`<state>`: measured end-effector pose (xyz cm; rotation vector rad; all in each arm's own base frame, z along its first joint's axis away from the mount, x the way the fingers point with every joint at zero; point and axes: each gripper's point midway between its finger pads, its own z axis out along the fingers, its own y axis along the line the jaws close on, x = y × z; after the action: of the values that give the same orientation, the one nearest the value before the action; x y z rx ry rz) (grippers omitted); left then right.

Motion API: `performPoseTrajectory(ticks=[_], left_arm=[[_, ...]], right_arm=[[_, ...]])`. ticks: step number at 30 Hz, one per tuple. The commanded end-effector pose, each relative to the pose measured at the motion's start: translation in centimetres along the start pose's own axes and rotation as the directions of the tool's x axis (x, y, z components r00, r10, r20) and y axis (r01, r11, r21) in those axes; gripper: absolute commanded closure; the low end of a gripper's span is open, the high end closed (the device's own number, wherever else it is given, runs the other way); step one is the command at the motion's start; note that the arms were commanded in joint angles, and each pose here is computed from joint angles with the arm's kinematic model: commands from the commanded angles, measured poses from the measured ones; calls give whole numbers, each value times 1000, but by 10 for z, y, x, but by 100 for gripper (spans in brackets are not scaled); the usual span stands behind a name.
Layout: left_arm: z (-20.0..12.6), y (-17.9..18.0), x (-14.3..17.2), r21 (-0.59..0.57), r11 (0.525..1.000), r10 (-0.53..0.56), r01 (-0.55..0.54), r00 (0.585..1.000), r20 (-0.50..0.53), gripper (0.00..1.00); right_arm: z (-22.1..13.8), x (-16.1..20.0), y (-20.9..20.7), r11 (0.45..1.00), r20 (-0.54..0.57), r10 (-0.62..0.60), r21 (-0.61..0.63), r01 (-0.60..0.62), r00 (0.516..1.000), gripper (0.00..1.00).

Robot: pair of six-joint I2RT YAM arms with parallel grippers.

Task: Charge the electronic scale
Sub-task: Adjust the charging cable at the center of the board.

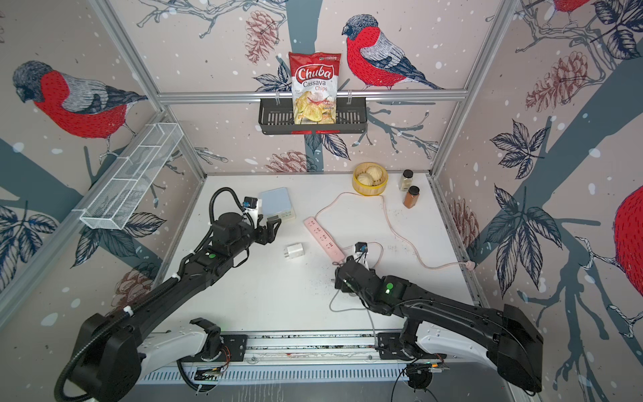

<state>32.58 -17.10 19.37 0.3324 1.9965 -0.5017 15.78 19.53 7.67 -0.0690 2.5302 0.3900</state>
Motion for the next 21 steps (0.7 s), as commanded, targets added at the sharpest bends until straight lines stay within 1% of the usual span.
performPoseTrajectory(ticks=[1,2,3,4,6,8,10,11,14,15,18,20,21], left_arm=[[-8,-10,30,42,997,-68,71,994,-82,19],[-10,-12,33,46,996,-73,77,994,-80,18],[-12,-12,36,47,996,-77,81,994,-82,17],[-14,-12,40,44,995,-83,87,993,-88,16],[-18,-13,42,41,995,-91,94,992,-89,16],[-21,-13,43,42,994,-100,104,991,-87,15],[-23,-13,45,42,993,-107,111,991,-85,16],[-24,-14,45,44,993,-108,112,990,-87,15],[-24,-13,47,37,992,-118,122,988,-95,15],[-23,-12,48,36,992,-120,124,988,-97,15],[-21,-12,48,36,991,-124,128,988,-96,15],[-19,-13,48,39,990,-128,132,987,-99,15],[-18,-15,47,46,990,-125,130,987,-102,15]], right_arm=[[7,36,-37,981,-95,104,172,-87,990,15],[12,39,-40,979,-104,99,190,-78,990,18],[17,41,-44,974,-113,104,212,-79,988,22],[22,41,-48,970,-125,110,231,-79,986,29],[34,43,-55,970,-164,118,228,-79,979,40],[45,42,-65,967,-191,146,236,-99,971,55],[54,31,-75,963,-184,148,249,-100,972,73],[57,24,-77,964,-176,143,249,-97,974,77],[68,5,-83,959,-176,97,280,-45,980,97],[72,-2,-83,958,-175,73,288,-20,982,100],[82,-23,-83,954,-148,23,300,23,989,100],[84,-36,-76,959,-129,-5,281,42,992,100],[84,-41,-71,962,-123,-23,267,56,992,95]])
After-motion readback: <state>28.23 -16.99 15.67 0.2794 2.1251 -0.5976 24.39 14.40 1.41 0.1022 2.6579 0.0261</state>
